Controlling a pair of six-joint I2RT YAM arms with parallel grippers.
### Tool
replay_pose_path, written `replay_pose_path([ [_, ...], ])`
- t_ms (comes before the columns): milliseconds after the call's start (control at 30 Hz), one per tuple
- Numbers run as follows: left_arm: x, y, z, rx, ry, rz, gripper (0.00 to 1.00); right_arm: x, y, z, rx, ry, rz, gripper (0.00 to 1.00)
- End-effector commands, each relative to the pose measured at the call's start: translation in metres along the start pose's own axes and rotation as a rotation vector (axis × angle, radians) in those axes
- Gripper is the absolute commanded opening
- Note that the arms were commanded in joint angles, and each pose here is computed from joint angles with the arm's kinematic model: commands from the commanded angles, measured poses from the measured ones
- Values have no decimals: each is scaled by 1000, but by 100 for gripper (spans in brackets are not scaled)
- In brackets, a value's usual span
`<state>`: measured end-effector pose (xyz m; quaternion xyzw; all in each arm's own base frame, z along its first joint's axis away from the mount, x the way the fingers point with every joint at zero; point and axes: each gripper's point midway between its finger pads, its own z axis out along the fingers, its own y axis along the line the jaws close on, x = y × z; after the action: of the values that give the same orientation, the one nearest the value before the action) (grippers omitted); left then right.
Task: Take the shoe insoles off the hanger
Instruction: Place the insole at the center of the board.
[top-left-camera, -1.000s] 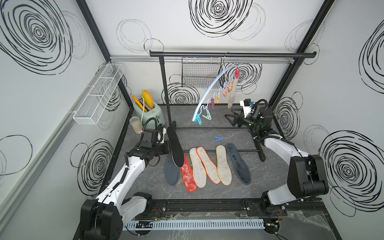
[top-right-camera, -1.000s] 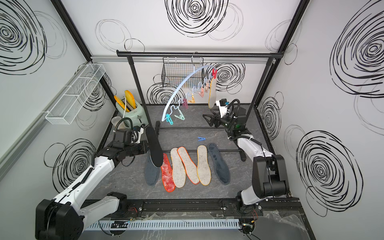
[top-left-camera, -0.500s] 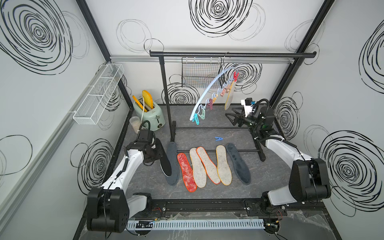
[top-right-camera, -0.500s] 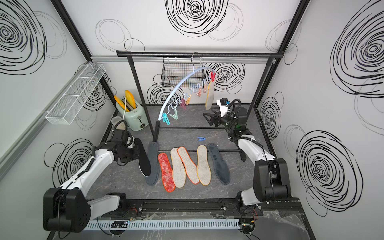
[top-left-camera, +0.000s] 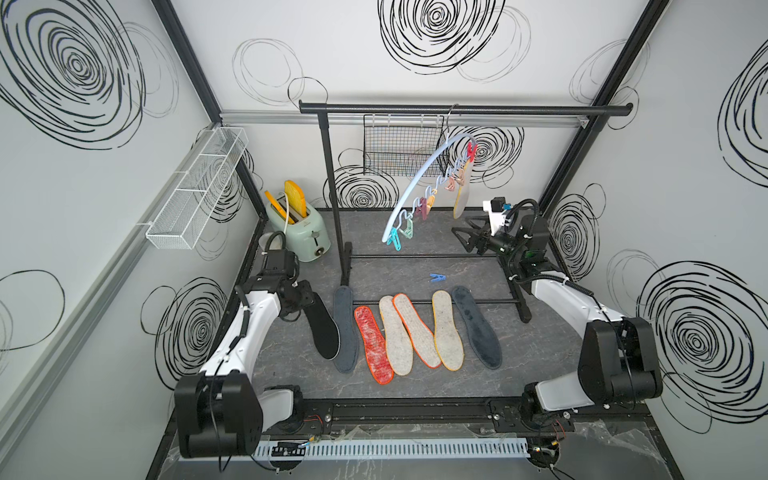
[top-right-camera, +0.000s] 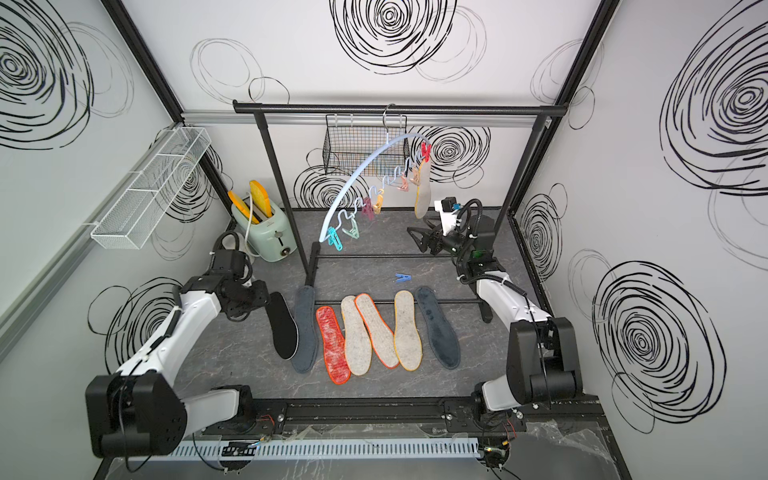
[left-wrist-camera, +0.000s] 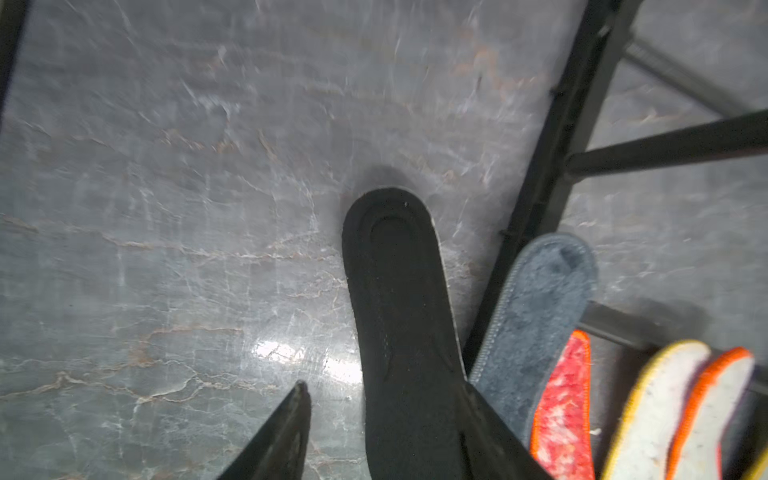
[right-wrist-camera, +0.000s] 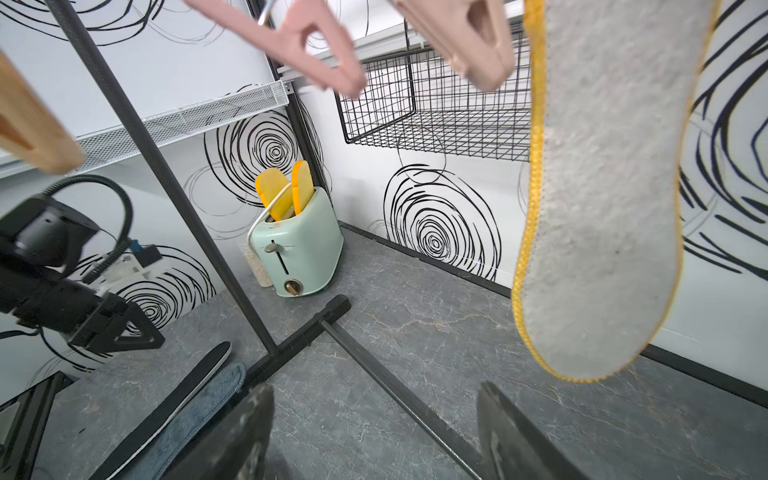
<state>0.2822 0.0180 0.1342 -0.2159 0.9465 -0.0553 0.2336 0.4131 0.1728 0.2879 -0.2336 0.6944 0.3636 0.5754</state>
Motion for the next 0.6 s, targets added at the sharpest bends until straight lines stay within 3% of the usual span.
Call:
replay_pose_path([
  [0,-29,-49,-46,298,-199,20,58,-9,2,-7,21,-19,-11,77],
  [67,-23,-98,-73,569,-260,97,58,-15,3,-11,33,-32,-20,76],
  [133,-12,-138,-98,736,-320,158,61,-23,1,-17,64,-54,-31,76],
  [333,45,-229,-121,920,-329,429,62,-45,-14,-40,199,-119,-45,76],
  [433,65,-262,-121,1013,-325,497,64,-49,-22,-51,257,-141,-39,75],
  [567,68,-302,-114,1089,-382,591,67,-48,-28,-63,292,-169,-17,76],
])
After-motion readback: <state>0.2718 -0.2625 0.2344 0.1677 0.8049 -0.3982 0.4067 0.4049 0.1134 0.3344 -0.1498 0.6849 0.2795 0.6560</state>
